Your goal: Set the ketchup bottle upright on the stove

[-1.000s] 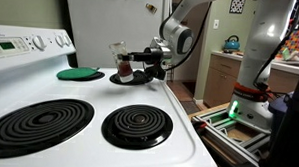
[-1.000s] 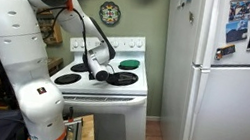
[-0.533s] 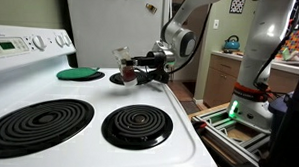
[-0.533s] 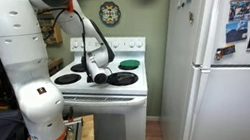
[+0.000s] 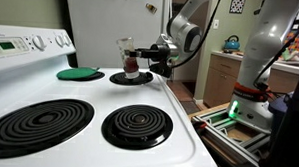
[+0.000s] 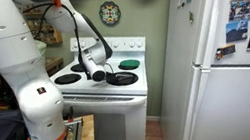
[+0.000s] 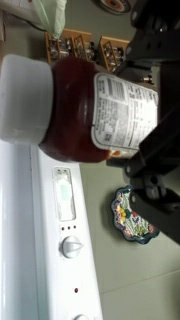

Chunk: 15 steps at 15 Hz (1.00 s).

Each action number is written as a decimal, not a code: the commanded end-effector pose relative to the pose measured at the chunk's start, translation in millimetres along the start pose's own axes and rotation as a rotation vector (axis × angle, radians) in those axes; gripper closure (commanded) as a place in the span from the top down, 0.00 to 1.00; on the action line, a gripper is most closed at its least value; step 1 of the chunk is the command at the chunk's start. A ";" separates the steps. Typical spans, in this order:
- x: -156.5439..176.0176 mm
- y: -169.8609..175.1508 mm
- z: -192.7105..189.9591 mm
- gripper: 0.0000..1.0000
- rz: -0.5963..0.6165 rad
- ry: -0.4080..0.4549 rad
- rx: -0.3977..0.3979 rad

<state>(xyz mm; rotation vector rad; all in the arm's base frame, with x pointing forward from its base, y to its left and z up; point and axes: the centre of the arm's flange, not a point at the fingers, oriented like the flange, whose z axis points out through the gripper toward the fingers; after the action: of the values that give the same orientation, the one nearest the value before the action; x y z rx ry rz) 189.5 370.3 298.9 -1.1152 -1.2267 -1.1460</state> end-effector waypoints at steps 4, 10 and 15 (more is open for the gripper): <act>-21.3 -38.6 -44.4 0.45 -0.022 -0.005 -0.045; -19.9 -42.1 -60.5 0.45 -0.003 0.000 -0.108; -6.9 7.0 -8.4 0.45 0.032 -0.017 -0.078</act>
<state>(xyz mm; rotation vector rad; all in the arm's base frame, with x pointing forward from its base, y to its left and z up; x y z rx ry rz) 197.3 362.9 291.7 -1.2007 -1.1816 -1.1710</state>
